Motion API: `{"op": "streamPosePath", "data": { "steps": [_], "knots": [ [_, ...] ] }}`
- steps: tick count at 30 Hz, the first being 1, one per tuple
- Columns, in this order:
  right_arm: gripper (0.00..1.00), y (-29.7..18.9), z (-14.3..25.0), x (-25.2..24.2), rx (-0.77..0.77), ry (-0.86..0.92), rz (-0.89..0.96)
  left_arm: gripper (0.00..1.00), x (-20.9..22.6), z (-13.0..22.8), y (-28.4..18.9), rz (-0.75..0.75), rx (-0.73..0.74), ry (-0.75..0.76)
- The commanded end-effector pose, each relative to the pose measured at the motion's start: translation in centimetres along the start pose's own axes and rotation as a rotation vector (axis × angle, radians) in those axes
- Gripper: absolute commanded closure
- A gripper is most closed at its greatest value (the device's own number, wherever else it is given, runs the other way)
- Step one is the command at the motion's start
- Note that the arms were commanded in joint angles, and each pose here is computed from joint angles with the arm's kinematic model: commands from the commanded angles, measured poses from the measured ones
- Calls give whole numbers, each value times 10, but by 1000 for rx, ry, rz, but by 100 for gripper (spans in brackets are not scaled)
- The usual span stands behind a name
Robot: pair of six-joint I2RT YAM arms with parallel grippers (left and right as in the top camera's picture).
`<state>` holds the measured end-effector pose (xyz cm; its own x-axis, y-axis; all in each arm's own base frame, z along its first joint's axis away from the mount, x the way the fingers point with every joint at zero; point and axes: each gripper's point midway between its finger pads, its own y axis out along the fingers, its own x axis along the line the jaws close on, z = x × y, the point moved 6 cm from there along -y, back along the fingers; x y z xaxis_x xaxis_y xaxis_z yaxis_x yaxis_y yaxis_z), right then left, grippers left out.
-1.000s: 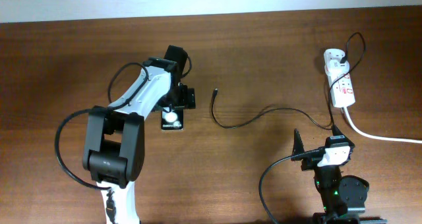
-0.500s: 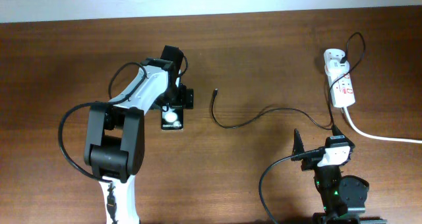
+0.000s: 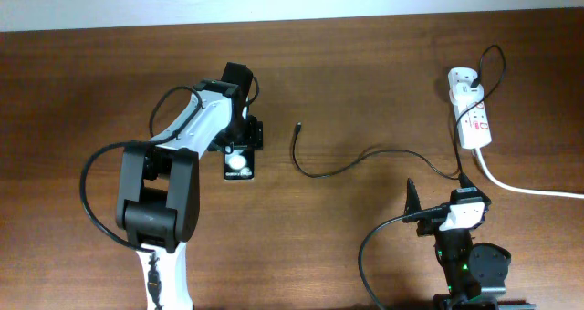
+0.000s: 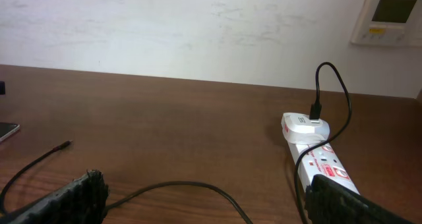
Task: Plug charger to phone and switch on socket
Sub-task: 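Move the left gripper over the black phone and grasp it, then lift the phone with the left gripper and turn it upright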
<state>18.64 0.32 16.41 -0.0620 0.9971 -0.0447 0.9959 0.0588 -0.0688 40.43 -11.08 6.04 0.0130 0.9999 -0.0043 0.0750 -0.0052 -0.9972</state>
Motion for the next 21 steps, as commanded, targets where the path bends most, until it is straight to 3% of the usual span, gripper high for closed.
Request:
{"op": "streamPosePath", "data": {
  "steps": [1, 10, 21],
  "knots": [
    [1, 0, 2, 1, 0, 4, -1, 21, -1, 2, 9, 25, 33, -48],
    [1, 0, 2, 1, 0, 4, -1, 26, -2, 1, 7, 30, 32, -46],
    [1, 0, 2, 1, 0, 4, -1, 27, -6, -18, -32, 37, 7, -46]
  ]
}}
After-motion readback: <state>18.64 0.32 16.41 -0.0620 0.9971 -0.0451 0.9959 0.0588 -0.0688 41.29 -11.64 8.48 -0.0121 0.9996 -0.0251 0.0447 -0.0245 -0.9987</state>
